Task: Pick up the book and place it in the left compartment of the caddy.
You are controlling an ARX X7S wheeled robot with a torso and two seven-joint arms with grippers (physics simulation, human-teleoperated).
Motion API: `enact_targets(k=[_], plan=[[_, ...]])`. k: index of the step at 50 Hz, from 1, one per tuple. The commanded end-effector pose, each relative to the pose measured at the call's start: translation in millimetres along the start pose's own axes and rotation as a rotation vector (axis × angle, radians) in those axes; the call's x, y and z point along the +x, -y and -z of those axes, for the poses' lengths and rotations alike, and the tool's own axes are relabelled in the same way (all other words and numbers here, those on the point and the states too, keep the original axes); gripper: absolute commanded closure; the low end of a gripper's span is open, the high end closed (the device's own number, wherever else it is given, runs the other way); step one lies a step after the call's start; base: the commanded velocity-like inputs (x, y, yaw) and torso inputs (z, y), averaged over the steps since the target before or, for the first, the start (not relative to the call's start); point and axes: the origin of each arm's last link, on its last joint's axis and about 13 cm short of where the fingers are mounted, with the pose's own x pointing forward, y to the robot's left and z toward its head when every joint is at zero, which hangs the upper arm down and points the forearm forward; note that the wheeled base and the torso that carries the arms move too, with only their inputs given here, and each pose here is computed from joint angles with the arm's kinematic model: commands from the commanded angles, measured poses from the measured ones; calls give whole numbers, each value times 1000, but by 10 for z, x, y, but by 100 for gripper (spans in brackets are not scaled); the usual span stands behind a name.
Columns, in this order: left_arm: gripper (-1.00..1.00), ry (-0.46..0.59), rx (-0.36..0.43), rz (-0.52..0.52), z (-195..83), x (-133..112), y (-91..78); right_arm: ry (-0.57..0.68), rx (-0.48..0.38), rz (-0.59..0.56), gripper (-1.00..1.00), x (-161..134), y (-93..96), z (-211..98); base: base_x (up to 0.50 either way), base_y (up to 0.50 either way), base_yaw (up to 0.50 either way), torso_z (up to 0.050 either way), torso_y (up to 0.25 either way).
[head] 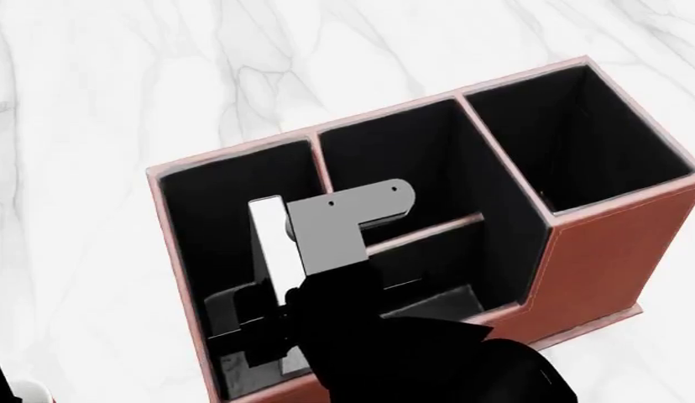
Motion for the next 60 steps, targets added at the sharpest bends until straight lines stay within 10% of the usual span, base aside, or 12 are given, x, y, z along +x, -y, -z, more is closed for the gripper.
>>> enact_targets(k=[1, 25, 26, 60], plan=[[-100, 1, 0, -1, -5, 4, -2, 42, -7, 6, 100, 24, 10, -44, 0, 0, 0, 0, 0], [-100, 1, -1, 0, 7, 7, -6, 45, -20, 22, 100, 44, 22, -42, 0, 0, 0, 0, 1], [-100, 0, -1, 0, 7, 8, -6, 44, -23, 23, -100, 43, 22, -44, 0, 0, 0, 0, 0], [-100, 0, 0, 2, 9, 0, -1, 59, -24, 31, -100, -34, 24, -48, 0, 0, 0, 0, 0]])
